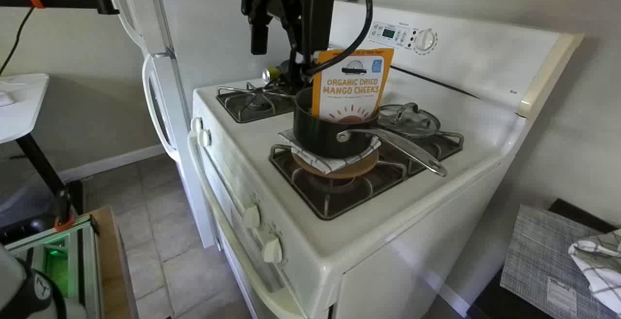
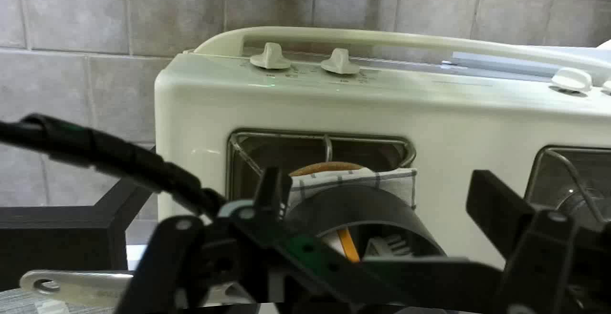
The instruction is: Pick up the clear pot lid and put it in the gray pan
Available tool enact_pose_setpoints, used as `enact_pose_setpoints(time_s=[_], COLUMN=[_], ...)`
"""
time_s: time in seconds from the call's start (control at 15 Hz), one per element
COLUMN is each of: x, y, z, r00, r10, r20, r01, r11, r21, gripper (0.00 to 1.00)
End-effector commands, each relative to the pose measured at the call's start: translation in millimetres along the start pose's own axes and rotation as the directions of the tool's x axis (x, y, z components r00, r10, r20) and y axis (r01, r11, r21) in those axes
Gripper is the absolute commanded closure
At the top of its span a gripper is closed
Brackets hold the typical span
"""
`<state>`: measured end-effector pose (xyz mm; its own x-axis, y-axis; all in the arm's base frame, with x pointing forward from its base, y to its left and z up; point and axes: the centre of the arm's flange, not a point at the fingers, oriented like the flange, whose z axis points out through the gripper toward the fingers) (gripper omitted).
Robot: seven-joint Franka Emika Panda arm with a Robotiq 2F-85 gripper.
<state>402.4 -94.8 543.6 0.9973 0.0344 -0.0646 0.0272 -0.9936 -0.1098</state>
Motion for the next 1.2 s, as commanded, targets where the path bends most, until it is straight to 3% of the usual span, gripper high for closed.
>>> enact_pose_setpoints(time_s=[0.0, 0.4, 0.53, 0.8, 1.13], x=[0.0, 0.0, 0.8, 13.3, 63.5], y=[0.0, 0.0, 1.3, 23.6, 61.9], z=[0.0, 0.0, -8.6, -60.0, -127.3], r00=[1.000, 1.000, 0.997, 0.976, 0.927], r10=[0.000, 0.000, 0.026, 0.004, -0.171], r20=[0.000, 0.000, -0.067, -0.219, -0.334], r01=[0.000, 0.000, -0.028, -0.038, 0.071], r11=[1.000, 1.000, 0.999, 0.988, 0.954], r21=[0.000, 0.000, -0.027, -0.152, -0.291], gripper=[0.00, 0.00, 0.00, 0.00, 0.00])
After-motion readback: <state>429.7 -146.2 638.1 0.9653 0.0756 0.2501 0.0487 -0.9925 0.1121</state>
